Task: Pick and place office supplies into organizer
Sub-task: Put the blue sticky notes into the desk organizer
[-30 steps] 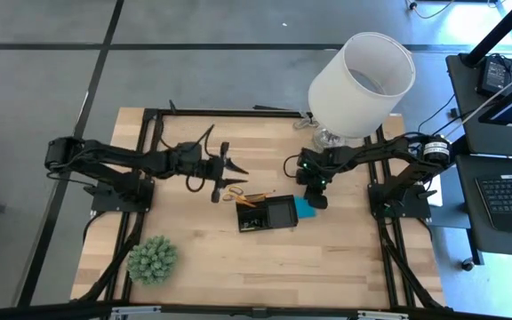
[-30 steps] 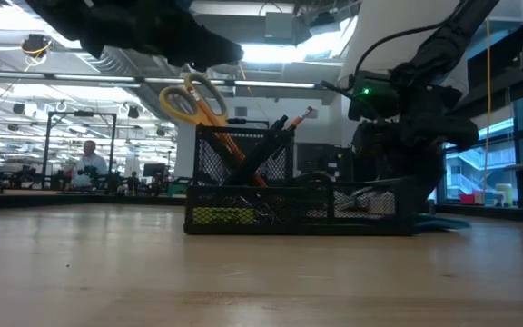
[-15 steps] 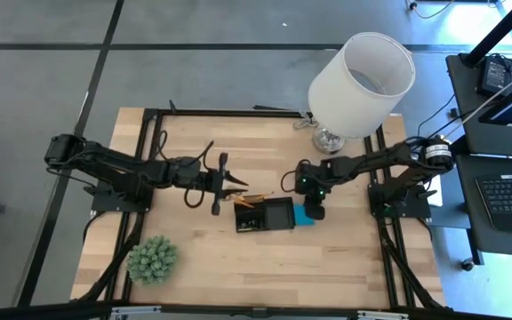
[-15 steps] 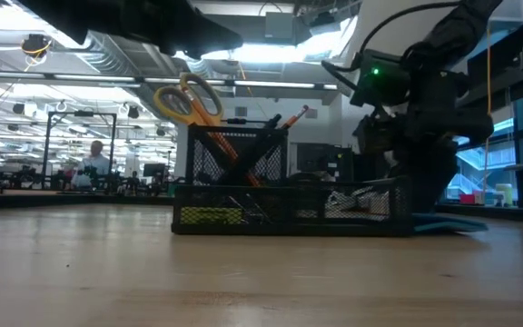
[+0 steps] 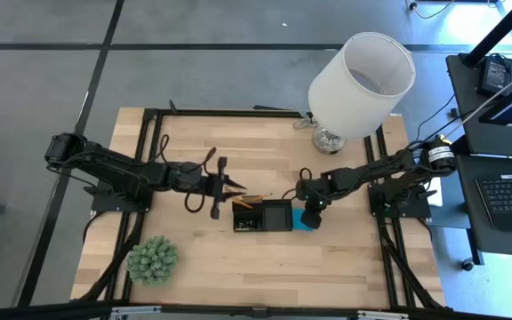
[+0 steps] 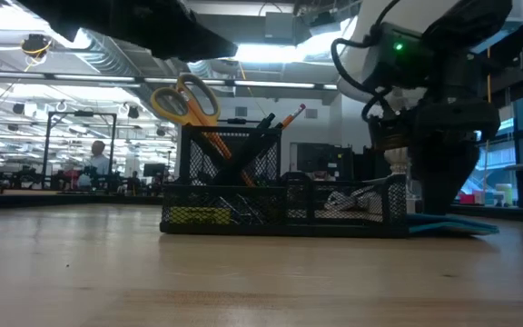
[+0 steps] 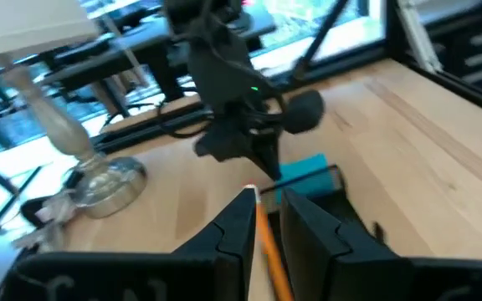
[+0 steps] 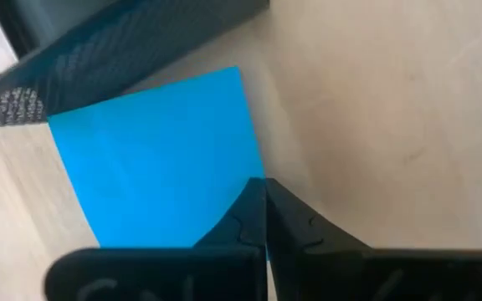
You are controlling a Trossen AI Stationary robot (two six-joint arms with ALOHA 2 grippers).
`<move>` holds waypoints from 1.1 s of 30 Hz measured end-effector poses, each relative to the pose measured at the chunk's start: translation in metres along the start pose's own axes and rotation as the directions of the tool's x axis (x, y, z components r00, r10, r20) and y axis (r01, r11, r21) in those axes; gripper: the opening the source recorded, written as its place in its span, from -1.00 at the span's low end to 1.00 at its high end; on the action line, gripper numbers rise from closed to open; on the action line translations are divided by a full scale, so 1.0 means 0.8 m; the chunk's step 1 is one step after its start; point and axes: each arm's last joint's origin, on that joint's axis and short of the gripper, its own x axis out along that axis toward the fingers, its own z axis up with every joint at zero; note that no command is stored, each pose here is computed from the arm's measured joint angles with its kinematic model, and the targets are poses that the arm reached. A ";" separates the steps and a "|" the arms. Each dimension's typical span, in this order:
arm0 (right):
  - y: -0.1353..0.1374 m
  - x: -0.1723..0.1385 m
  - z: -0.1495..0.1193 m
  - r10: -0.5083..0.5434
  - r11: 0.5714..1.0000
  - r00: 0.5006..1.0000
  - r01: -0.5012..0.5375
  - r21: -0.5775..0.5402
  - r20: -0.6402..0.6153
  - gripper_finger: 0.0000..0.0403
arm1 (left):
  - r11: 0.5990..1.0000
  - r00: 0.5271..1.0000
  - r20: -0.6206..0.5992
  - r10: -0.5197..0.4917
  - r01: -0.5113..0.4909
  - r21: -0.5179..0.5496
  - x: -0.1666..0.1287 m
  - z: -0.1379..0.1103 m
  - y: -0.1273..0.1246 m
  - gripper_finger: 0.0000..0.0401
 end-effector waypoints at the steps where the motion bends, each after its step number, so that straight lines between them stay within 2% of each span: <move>1: 0.003 0.000 -0.002 -0.003 1.000 1.000 0.003 0.008 -0.003 -0.99 | 1.000 1.000 -0.004 -0.014 0.014 0.012 0.001 -0.001 -0.005 -0.74; 6: 0.024 0.003 -0.016 0.001 0.998 1.000 0.000 0.059 -0.024 -0.99 | 0.995 0.997 -0.008 -0.072 0.072 0.067 0.007 -0.002 -0.029 -0.74; 10: 0.040 0.004 -0.029 -0.010 0.992 1.000 0.013 0.127 -0.023 -0.99 | 0.995 0.998 0.000 -0.057 0.057 0.086 0.013 -0.003 -0.047 -0.73; 13: 0.054 0.005 -0.039 -0.002 0.985 1.000 0.006 0.174 -0.023 -0.99 | 0.986 0.998 -0.044 -0.034 0.041 0.159 0.020 -0.011 -0.064 -0.73; 17: 0.075 0.006 -0.052 0.016 0.975 1.000 -0.013 0.220 -0.012 -0.99 | 0.956 0.997 -0.072 0.034 -0.012 0.294 0.029 -0.020 -0.089 -0.72; 21: 0.093 0.004 -0.062 -0.008 0.965 1.000 0.005 0.261 0.012 -0.99 | 0.909 0.996 -0.092 0.013 0.026 0.415 0.044 -0.019 -0.116 -0.65; 27: 0.108 0.003 -0.075 -0.033 0.943 0.998 0.014 0.332 0.052 -0.99 | 0.896 0.992 -0.113 0.059 -0.003 0.444 0.081 -0.008 -0.149 -0.52; 33: 0.111 0.007 -0.077 -0.044 0.907 0.997 0.015 0.421 0.059 -0.99 | 0.843 0.988 -0.142 0.061 0.025 0.537 0.123 0.003 -0.185 -0.42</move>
